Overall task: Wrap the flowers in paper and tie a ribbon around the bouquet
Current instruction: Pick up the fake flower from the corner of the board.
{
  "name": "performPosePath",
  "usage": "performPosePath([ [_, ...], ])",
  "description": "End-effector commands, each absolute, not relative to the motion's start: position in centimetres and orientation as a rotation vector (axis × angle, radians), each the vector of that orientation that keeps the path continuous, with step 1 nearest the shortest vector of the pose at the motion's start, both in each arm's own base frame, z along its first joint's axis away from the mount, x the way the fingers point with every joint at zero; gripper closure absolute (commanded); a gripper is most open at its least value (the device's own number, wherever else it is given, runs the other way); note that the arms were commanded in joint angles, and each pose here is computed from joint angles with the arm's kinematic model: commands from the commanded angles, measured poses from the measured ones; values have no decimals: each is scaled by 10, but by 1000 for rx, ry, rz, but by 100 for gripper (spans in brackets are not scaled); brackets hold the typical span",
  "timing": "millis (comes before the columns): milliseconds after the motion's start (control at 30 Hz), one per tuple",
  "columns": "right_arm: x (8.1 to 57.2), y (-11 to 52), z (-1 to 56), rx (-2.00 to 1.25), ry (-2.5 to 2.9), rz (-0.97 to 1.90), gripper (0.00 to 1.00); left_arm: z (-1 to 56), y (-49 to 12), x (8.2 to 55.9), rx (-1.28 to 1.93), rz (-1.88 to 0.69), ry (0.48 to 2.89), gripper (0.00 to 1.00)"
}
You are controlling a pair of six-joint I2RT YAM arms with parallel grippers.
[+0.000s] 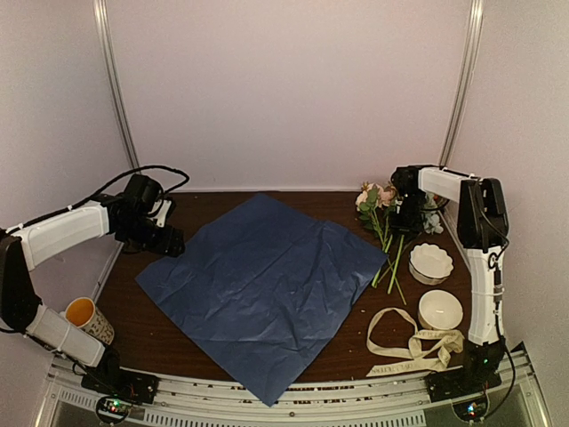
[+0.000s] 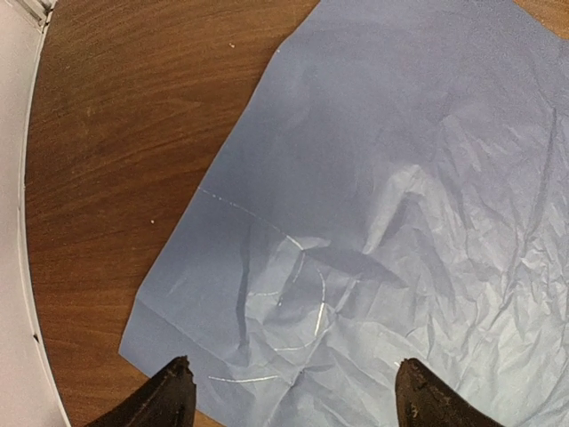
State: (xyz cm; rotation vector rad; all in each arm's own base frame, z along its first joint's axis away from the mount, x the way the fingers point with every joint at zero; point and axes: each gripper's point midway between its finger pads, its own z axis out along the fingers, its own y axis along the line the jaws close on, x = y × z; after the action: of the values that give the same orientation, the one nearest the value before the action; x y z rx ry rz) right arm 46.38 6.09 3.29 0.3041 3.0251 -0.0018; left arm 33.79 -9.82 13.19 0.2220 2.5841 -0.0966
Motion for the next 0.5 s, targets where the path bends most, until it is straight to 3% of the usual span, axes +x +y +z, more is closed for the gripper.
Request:
performPosePath([
  [0, 459, 59, 32, 318, 3064, -48, 69, 150, -106, 346, 245, -133, 2514, 19],
  [133, 459, 64, 32, 318, 3071, -14, 81, 154, -105, 346, 243, -136, 2503, 19],
  [267, 458, 64, 33, 311, 3065, 3, 100, 158, -105, 344, 243, -140, 2496, 19],
  [467, 462, 67, 51, 354, 2956, 82, 100, 163, -106, 341, 230, -159, 2484, 19],
])
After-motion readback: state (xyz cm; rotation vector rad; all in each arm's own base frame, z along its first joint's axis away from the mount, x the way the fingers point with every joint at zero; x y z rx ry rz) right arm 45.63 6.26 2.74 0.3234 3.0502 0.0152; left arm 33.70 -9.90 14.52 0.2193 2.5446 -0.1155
